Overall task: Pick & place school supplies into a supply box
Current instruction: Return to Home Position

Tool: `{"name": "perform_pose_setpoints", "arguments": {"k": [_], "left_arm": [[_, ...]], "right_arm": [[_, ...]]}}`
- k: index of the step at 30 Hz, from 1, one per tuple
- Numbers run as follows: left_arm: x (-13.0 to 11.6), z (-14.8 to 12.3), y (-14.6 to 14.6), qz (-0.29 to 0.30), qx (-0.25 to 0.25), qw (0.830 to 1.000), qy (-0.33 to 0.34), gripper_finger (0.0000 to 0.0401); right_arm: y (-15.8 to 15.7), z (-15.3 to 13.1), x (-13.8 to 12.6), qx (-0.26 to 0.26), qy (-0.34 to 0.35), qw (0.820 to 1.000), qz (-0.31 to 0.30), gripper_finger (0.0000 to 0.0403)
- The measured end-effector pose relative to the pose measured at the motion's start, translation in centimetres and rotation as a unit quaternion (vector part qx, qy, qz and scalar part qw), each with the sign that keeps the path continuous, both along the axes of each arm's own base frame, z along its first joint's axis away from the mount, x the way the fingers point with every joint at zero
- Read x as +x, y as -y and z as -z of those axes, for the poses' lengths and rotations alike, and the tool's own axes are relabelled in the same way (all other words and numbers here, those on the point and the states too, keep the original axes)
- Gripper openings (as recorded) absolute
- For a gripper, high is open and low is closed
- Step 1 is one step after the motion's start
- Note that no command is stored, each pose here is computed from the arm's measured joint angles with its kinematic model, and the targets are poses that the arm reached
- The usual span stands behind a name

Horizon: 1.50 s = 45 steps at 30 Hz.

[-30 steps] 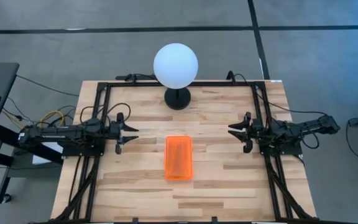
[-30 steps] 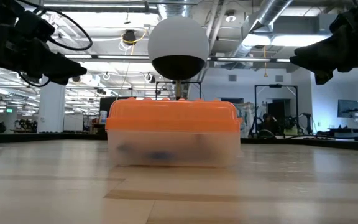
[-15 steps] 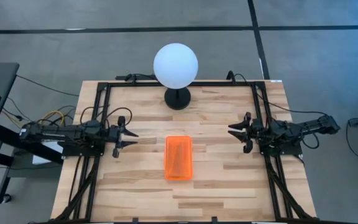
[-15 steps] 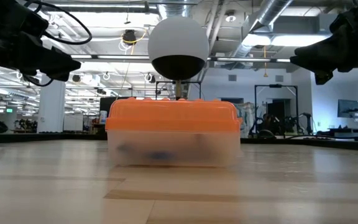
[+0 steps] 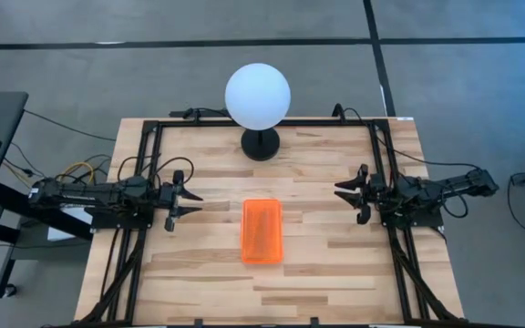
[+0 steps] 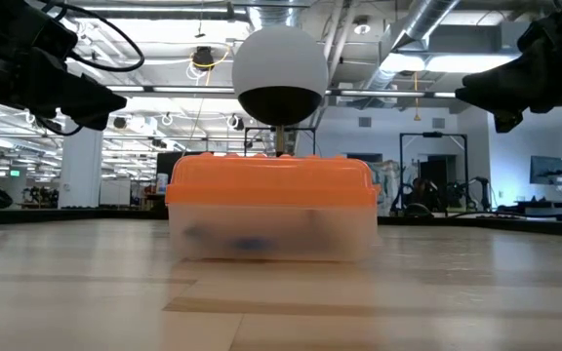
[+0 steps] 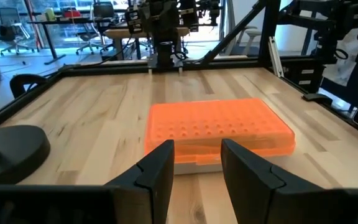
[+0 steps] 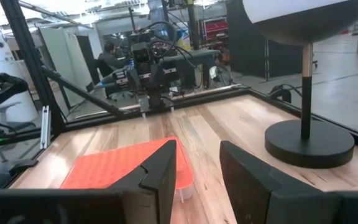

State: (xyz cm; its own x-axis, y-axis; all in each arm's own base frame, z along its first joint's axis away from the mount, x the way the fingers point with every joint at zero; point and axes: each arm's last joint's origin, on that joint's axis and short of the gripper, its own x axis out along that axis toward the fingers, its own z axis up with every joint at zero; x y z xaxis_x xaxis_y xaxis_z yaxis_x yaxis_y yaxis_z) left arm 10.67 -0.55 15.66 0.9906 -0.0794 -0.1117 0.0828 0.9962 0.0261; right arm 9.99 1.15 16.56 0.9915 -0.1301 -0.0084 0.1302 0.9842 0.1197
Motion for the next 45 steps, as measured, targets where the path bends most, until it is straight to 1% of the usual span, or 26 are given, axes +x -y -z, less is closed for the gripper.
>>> {"name": "perform_pose_setpoints", "arguments": {"k": [5, 9, 45], "left_arm": [[0.0, 0.0, 0.0, 0.0, 0.006, 1.0, 0.001, 0.0129], [0.0, 0.0, 0.0, -0.001, -0.002, 1.0, 0.0, 0.0129], [0.0, 0.0, 0.0, -0.001, -0.004, 1.0, 0.0, 0.0129]], "right_arm": [[0.0, 0.0, 0.0, 0.0, 0.0, 1.0, 0.0, 0.0118], [0.0, 0.0, 0.0, 0.0, 0.0, 1.0, 0.0, 0.0118], [0.0, 0.0, 0.0, 0.0, 0.0, 1.0, 0.0, 0.0118]]}}
